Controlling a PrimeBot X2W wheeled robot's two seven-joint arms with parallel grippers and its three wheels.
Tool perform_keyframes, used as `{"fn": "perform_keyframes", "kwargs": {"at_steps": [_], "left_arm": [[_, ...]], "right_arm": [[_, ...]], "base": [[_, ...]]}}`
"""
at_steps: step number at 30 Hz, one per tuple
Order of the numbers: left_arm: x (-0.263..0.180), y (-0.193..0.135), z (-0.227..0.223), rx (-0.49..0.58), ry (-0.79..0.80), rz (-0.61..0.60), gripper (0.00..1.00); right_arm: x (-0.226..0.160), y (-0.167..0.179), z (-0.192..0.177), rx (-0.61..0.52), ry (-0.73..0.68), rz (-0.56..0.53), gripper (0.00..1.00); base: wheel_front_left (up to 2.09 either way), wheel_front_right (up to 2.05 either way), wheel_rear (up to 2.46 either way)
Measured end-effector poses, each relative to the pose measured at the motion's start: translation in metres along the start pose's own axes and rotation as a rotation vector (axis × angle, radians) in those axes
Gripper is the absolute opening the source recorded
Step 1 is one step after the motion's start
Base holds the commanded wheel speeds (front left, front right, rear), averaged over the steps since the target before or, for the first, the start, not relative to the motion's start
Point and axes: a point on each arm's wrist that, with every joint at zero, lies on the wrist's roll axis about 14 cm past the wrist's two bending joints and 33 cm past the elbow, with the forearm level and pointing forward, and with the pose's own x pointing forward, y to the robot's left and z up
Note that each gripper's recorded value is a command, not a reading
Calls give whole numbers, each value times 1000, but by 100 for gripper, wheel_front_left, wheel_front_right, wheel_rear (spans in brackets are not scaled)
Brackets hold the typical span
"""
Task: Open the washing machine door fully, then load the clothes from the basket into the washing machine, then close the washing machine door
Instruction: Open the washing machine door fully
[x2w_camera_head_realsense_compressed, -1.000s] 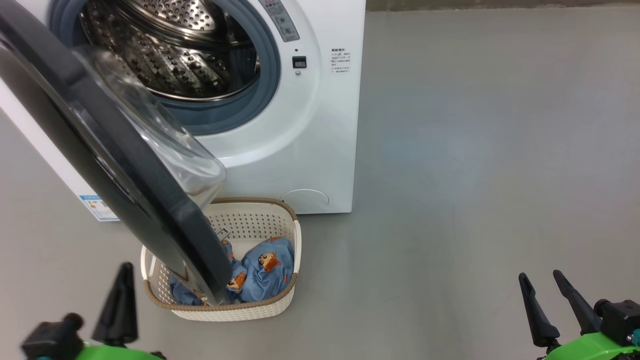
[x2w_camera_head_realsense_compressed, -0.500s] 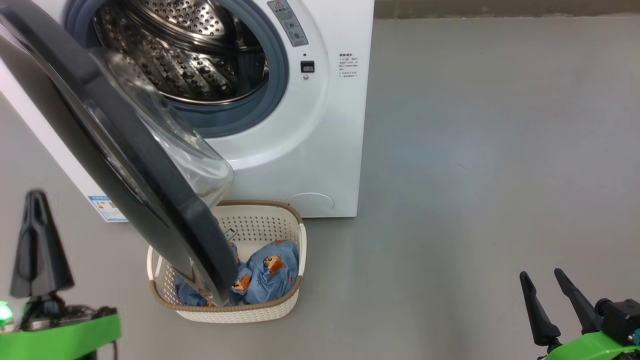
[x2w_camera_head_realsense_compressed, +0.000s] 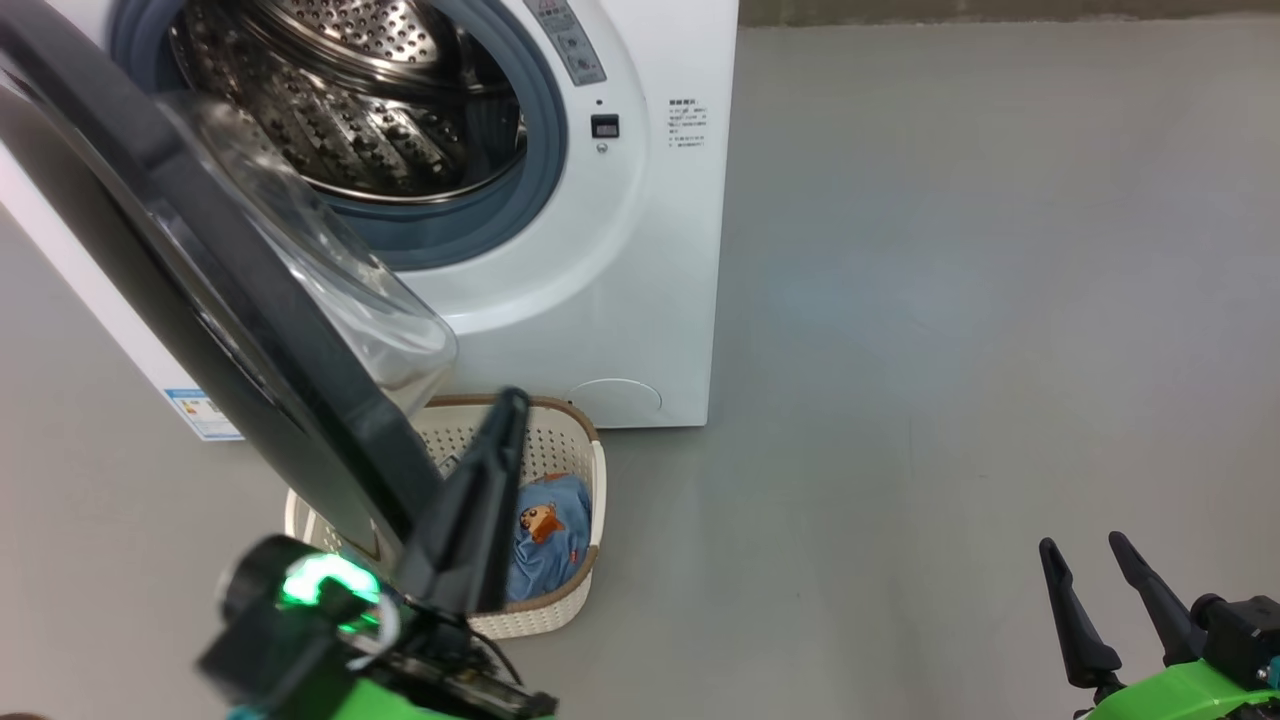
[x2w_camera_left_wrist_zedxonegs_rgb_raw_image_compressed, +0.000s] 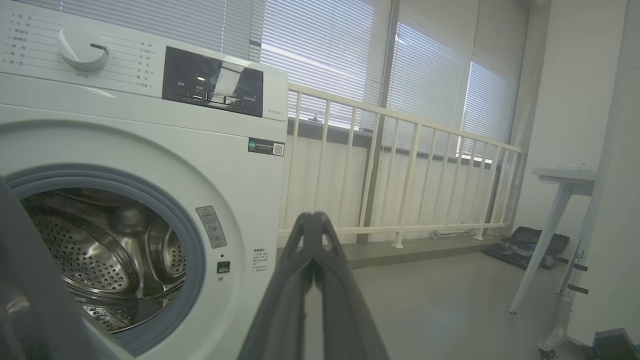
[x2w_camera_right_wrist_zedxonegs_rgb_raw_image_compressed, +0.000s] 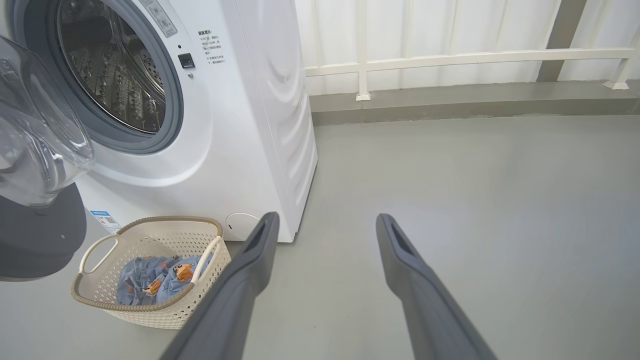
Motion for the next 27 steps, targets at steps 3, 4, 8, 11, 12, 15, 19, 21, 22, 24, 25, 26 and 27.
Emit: {"fn": "perform_keyframes", "kwargs": {"at_steps": [3,4,8,11,12,15,19,21,22,24,25,26,27], "left_arm": [[-2,-8,-27,-46,75,-17,0],[-4,-8,-36,-62,100,-15,0],[-10,-1,-71,-111,187,20,0],[-17,9,-95,-137,246,59,0],[-19,13,-102,-137,266,74,0],[-26,24,-120,-137,311,112,0],[-31,40,-133,-120,342,153,0],[-33,47,-137,-118,355,175,0],[-34,51,-138,-117,355,186,0],[-36,58,-141,-119,363,211,0],[-38,61,-143,-118,369,222,0],[-39,64,-144,-116,375,230,0],[-39,67,-145,-116,376,238,0]], "right_arm": [[0,-1,-2,4,6,-5,100],[0,-1,-3,5,8,-7,100],[-1,-2,-6,13,13,-15,100],[-1,-3,-7,15,18,-19,100],[-1,-3,-8,15,19,-20,100],[0,-4,-10,16,25,-22,100],[0,-5,-10,16,26,-24,100],[1,-4,-10,16,25,-24,100],[1,-4,-10,16,25,-23,100],[1,-4,-10,15,25,-21,100],[1,-3,-10,14,25,-20,100],[2,-3,-10,13,25,-19,100],[2,-3,-10,12,25,-17,100]], "base": [[0,0,0],[0,0,0],[0,0,0],[0,0,0],[0,0,0],[0,0,0],[0,0,0],[0,0,0],[0,0,0],[0,0,0],[0,0,0],[0,0,0],[0,0,0]]}}
